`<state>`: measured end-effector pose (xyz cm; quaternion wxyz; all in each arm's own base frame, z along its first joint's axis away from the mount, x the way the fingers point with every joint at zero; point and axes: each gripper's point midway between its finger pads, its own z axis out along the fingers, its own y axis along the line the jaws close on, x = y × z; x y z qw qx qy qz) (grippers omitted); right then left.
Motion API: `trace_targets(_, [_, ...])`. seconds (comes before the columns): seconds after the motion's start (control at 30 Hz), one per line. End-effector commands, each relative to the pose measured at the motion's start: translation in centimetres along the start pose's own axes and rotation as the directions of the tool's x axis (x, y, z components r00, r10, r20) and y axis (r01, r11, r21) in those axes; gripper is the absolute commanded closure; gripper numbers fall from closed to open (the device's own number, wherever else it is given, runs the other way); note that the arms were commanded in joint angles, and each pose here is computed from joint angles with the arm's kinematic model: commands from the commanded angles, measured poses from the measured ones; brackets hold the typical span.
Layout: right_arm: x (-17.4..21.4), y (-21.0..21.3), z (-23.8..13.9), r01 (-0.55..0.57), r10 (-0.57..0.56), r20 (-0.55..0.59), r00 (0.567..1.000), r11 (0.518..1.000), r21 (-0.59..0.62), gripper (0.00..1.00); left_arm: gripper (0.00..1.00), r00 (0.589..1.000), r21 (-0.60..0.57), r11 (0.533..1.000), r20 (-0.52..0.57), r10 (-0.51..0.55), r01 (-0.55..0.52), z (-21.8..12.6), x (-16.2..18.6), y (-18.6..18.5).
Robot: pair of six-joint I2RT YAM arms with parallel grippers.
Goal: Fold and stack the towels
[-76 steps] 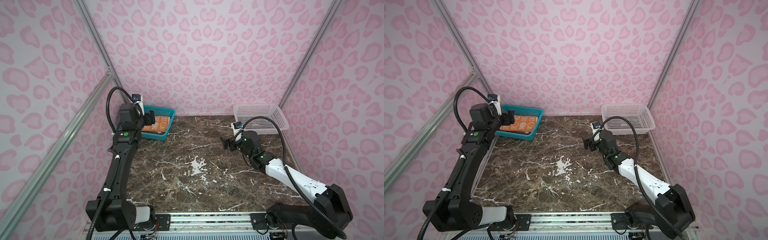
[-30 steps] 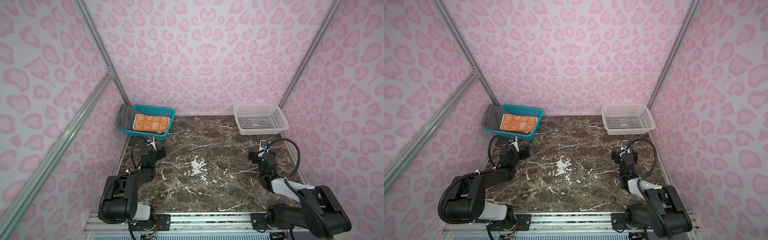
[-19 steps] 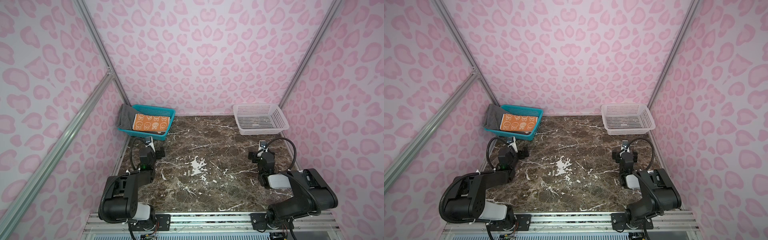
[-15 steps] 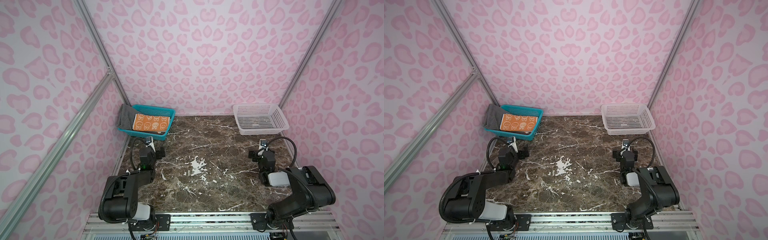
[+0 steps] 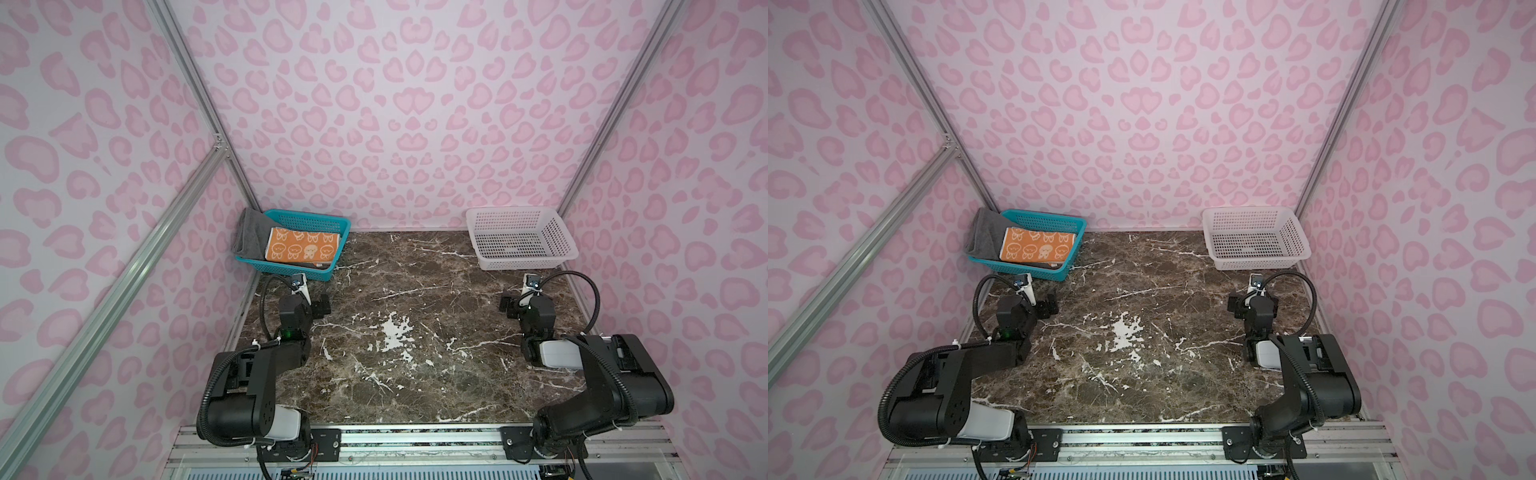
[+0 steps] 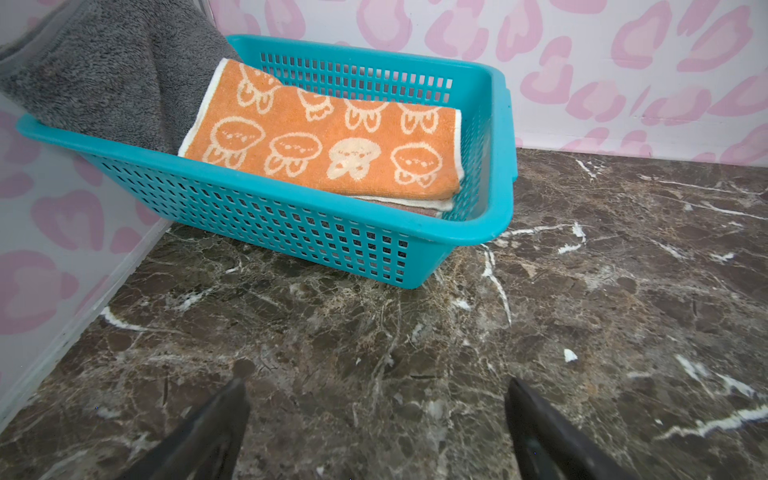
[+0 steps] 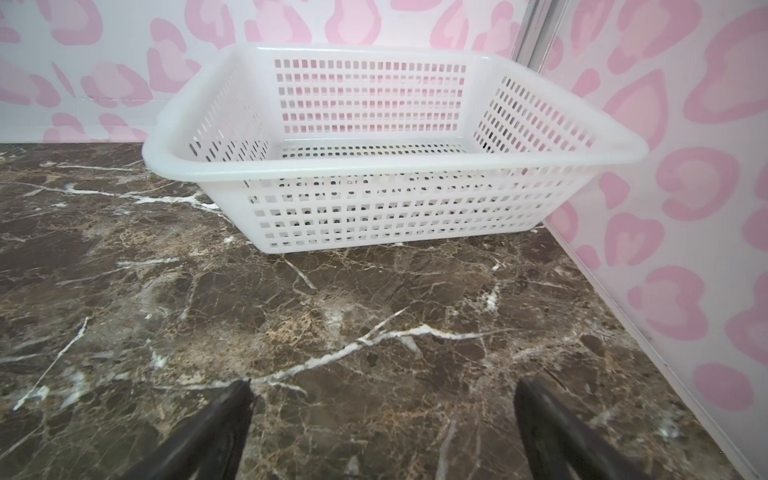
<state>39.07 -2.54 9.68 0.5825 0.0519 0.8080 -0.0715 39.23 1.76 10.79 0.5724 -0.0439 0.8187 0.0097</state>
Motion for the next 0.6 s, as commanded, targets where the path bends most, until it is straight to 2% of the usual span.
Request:
trace_targets(0.0, [-0.13,0.19,-0.01,-0.001,0.001,0.004,1.000,1.000,-0.007,0.00,0.03,0.999,0.002,1.000,0.046,-0.002,0.002,-0.01,-1.05,0.02])
trace_targets(0.57, [-0.12,0.10,0.00,-0.004,0.004,0.003,1.000,1.000,-0.004,0.00,0.03,0.999,0.006,1.000,0.050,0.000,0.000,-0.04,-1.11,-0.09])
